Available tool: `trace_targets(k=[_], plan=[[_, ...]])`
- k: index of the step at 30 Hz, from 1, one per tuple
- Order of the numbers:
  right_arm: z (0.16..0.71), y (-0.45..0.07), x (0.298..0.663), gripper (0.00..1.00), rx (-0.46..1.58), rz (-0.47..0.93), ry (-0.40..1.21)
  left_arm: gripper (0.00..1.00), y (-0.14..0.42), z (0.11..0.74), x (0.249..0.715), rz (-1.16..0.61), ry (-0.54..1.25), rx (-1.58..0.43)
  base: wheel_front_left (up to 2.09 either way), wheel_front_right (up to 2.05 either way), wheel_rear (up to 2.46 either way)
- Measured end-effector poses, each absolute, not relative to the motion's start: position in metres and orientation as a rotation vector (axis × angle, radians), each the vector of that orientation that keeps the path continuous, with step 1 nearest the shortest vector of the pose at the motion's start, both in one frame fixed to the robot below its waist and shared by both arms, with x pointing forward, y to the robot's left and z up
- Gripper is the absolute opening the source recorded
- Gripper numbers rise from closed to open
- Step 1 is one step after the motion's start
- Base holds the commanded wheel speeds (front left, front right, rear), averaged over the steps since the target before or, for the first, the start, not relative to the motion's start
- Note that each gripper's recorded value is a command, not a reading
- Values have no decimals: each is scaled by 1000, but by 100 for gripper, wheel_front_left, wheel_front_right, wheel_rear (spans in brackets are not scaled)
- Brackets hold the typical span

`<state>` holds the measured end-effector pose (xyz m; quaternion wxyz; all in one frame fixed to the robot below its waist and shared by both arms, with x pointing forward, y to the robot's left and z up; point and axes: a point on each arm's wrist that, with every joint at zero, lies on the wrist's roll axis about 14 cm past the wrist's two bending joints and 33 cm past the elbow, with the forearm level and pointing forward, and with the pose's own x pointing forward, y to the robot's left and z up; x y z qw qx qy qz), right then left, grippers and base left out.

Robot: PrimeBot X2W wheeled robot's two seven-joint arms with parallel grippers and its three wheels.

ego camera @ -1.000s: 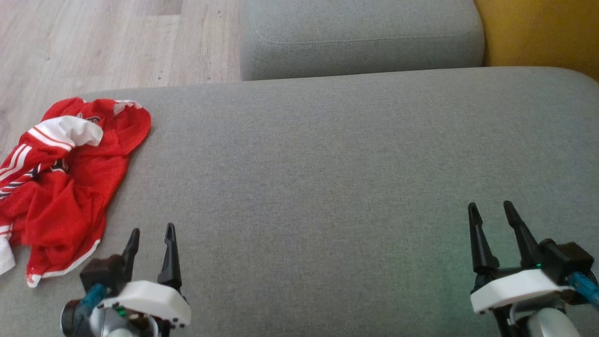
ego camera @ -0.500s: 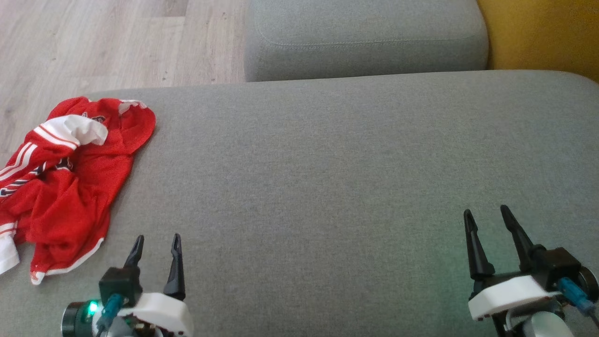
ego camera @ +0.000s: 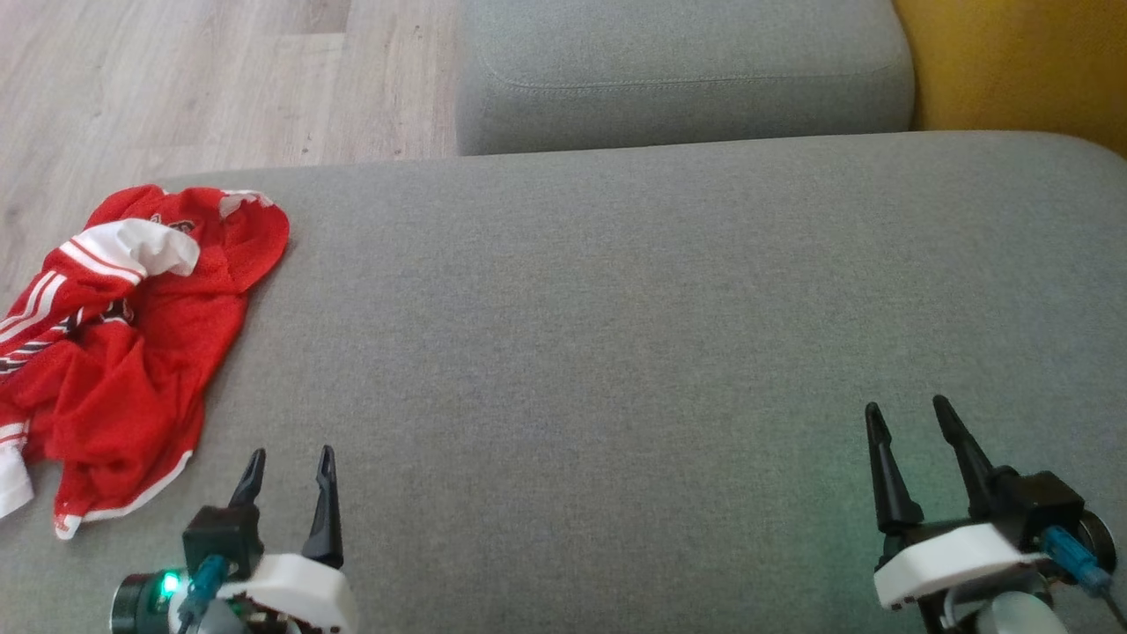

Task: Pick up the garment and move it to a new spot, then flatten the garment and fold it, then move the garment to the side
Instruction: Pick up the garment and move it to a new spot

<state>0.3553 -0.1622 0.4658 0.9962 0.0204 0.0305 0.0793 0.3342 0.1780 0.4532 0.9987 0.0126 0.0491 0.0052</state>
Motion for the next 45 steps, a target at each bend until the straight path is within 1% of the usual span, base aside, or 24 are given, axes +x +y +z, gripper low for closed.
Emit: trace_targets(k=[11, 17, 23, 31, 36, 40, 42, 45], plan=[[465, -161, 356, 100, 47, 161, 64, 100, 179, 450, 332, 9, 109, 24, 0, 0, 0], [466, -146, 364, 100, 46, 209, 63, 100, 191, 449, 324, 53, 112, 18, 0, 0, 0], [467, -105, 377, 100, 42, 329, 62, 100, 220, 448, 301, 156, 112, 5, 0, 0, 0], [468, -23, 384, 100, 32, 569, 68, 100, 275, 446, 251, 377, 116, -18, 0, 0, 0], [471, 8, 386, 100, 34, 655, 60, 100, 294, 440, 226, 463, 137, -31, 0, 0, 0], [466, 8, 391, 100, 43, 655, 70, 100, 299, 448, 239, 459, 121, -36, 0, 0, 0], [462, 3, 396, 100, 40, 648, 75, 100, 310, 462, 256, 462, 93, -24, 0, 0, 0], [454, -8, 410, 100, 26, 635, 84, 100, 338, 494, 295, 476, 42, 14, 0, 0, 0]])
